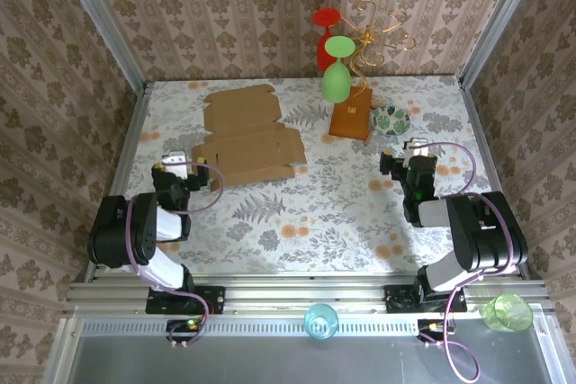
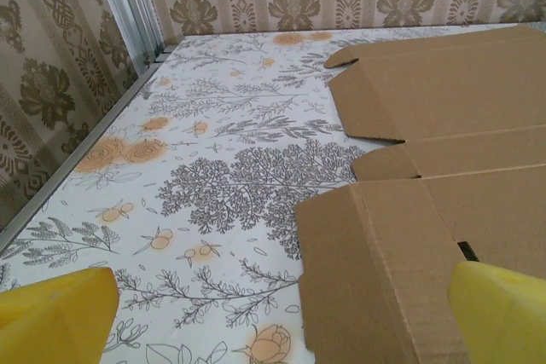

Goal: Fold the paper box

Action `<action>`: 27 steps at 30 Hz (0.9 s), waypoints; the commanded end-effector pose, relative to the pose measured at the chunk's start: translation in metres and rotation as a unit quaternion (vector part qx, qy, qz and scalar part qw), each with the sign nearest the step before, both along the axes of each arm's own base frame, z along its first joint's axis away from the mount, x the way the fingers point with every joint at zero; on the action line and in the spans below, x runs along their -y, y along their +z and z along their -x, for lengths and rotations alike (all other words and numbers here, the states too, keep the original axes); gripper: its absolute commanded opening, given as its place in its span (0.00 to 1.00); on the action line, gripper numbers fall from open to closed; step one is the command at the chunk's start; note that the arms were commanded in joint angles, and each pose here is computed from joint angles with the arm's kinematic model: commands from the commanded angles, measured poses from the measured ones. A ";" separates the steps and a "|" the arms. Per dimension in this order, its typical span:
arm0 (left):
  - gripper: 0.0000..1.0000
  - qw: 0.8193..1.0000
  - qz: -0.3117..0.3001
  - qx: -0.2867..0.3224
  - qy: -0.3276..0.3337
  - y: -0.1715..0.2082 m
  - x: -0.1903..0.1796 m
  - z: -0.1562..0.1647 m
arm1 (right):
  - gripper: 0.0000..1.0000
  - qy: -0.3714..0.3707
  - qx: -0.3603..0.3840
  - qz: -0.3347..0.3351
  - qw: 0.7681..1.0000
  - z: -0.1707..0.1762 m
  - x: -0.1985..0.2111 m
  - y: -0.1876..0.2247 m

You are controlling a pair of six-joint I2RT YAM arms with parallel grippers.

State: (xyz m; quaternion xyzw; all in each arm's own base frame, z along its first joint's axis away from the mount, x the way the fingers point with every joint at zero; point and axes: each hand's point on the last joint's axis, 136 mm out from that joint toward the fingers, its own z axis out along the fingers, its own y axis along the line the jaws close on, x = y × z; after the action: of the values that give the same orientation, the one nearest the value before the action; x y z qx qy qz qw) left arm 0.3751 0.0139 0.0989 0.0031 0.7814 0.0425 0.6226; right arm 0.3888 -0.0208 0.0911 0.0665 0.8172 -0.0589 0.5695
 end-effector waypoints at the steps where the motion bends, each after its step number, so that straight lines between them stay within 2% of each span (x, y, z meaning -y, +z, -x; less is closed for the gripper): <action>1: 1.00 1.000 0.008 0.003 0.009 0.005 -0.004 -0.004 | 1.00 -0.002 0.012 -0.004 1.000 -0.007 0.000 0.009; 11: 1.00 0.999 0.007 -0.007 0.031 0.003 -0.010 -0.008 | 1.00 -0.001 0.012 -0.005 1.000 -0.007 0.000 0.009; 19: 1.00 0.999 -0.002 -0.042 0.001 -0.001 0.002 -0.021 | 1.00 -0.001 0.012 -0.005 1.000 -0.007 0.000 0.009; 23: 1.00 1.000 -0.002 -0.028 0.004 0.002 0.001 -0.017 | 1.00 0.000 0.021 -0.005 1.000 -0.004 -0.001 0.011; 25: 1.00 1.000 -0.013 -0.003 0.009 0.012 0.003 -0.008 | 1.00 -0.019 0.036 -0.001 0.999 0.003 0.005 0.023; 27: 1.00 0.998 -0.036 0.020 0.042 0.029 0.001 0.003 | 1.00 -0.044 0.052 0.013 0.998 0.013 0.009 0.046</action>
State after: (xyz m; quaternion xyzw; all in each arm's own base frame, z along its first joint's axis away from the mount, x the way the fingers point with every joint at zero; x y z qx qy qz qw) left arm 0.3817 0.0133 0.0987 -0.0037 0.7979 0.0614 0.5996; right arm 0.3848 -0.0215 0.1013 0.0707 0.8116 -0.0658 0.5761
